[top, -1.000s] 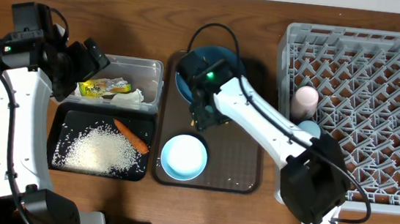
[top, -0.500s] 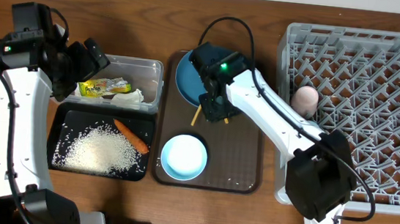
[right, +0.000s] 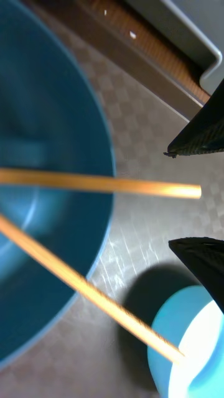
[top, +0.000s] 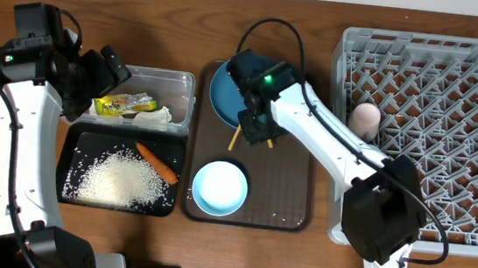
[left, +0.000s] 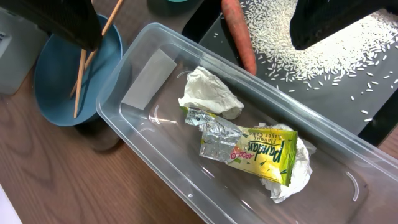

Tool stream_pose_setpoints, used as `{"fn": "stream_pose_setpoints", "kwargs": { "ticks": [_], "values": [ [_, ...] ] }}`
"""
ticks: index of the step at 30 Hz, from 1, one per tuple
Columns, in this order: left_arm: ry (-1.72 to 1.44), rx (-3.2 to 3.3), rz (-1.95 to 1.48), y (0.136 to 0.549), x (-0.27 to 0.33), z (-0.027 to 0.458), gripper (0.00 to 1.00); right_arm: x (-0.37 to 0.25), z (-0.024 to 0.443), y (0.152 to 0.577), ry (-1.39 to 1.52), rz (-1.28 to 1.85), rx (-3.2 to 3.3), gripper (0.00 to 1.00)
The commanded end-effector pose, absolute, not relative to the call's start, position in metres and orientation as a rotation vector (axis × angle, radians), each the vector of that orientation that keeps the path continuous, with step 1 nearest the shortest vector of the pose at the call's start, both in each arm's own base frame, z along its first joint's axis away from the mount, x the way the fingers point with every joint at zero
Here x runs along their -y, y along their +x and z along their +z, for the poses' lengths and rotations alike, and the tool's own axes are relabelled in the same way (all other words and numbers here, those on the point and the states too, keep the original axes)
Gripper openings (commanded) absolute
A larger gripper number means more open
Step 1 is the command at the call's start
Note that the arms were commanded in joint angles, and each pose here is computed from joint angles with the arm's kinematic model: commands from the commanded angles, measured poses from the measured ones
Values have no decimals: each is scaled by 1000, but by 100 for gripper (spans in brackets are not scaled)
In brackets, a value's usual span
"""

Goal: Sort waste into correct bins and load items into the dishwasher rack
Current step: 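Lower the right gripper and grasp one wooden chopstick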

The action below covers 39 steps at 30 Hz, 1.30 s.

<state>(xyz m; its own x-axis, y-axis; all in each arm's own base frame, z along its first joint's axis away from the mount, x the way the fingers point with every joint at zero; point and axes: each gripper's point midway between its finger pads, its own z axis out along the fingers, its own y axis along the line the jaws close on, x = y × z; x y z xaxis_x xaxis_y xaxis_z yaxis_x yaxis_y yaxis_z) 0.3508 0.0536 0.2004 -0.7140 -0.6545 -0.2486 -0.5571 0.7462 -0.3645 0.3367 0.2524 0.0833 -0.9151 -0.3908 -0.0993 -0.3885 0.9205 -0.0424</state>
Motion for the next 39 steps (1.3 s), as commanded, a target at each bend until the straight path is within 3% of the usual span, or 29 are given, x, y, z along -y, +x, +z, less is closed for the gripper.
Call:
{"fn": "stream_pose_setpoints", "kwargs": {
  "ticks": [1,10,20,31,39],
  "values": [
    [-923,-2588,-357,349,-56,200,98,-242,82,344,-587,-57,-2973,43],
    [-923,-2588,-357,349,-56,200,98,-245,82,346,-586,-44,-2965,40],
    [-923,-2588,-357,349,-56,200,98,-245,82,345,-588,-45,-2966,47],
    [-923,-2588,-357,349,-56,200,98,-242,57,342,-589,-49,-2972,48],
    [-923,-2588,-357,349,-56,200,98,-241,51,341,-589,-50,-2972,42]
  ]
}}
